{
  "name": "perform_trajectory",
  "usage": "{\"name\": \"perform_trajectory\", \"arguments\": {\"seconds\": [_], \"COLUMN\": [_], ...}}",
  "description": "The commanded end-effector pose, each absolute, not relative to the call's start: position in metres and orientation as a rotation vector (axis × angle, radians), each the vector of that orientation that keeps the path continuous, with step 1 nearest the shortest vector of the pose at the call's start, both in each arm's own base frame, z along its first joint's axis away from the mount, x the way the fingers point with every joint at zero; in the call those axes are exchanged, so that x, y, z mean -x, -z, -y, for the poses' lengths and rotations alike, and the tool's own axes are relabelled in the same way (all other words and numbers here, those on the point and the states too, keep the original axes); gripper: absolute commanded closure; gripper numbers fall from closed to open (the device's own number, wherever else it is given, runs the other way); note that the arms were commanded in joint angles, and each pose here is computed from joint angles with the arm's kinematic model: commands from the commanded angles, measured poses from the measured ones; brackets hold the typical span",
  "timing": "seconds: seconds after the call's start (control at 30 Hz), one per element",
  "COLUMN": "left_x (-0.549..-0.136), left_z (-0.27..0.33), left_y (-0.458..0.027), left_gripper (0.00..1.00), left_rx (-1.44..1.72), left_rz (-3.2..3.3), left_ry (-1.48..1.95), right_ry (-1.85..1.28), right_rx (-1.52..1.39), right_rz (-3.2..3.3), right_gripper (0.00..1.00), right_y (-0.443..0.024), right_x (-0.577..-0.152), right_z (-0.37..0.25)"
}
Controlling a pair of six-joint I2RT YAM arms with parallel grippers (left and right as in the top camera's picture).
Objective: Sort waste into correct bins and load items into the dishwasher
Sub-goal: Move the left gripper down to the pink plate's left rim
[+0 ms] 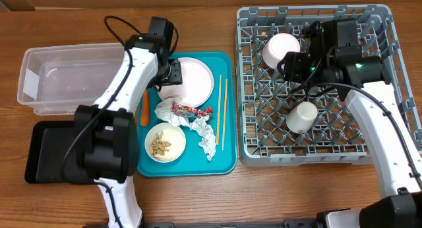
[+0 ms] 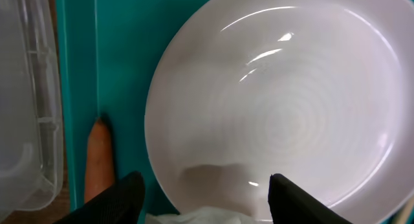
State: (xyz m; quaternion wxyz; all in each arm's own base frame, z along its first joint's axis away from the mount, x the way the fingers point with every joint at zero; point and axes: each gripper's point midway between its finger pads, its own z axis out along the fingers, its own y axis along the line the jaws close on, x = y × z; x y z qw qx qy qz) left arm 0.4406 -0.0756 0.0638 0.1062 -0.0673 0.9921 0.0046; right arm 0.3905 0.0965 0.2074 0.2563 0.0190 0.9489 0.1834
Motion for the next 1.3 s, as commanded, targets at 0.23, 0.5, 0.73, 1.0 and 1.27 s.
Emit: {"name": "perform_trajectory", "arguments": {"seconds": [0.23,0.5,0.73,1.0,1.27], "left_x": [-0.445,-0.445,-0.441,-0.437,-0.438], "left_z": [0.065,0.055,0.055,0.054,0.054], "left_y": [-0.03,-0.022,-0.017,-0.013,-0.013], "left_gripper": [0.34,0.34,0.35,0.39,0.43], "left_rx": [0.244,0.271,0.277,0.279,0.279], "left_rz": [-2.969,-2.978,-2.994,-3.003,-3.002], "left_ry": [-0.075,-0.092,-0.086,-0.09,-0.09], "right_ry": [-0.469,-0.467,-0.467,-0.423,-0.422], "right_rx": [-0.063,-0.059,-0.059,-0.075,-0.076], "right_rz": [-2.589,-2.589,-2.591,-2.601,-2.608], "right_gripper": [0.44,0.43,0.43,0.43,0.42], "right_y": [-0.2,-0.2,-0.199,-0.197,-0.196], "right_x": [-0.39,-0.39,-0.39,-0.389,-0.388], "right_z": [-0.093,-0.093,-0.093,-0.087,-0.087]}}
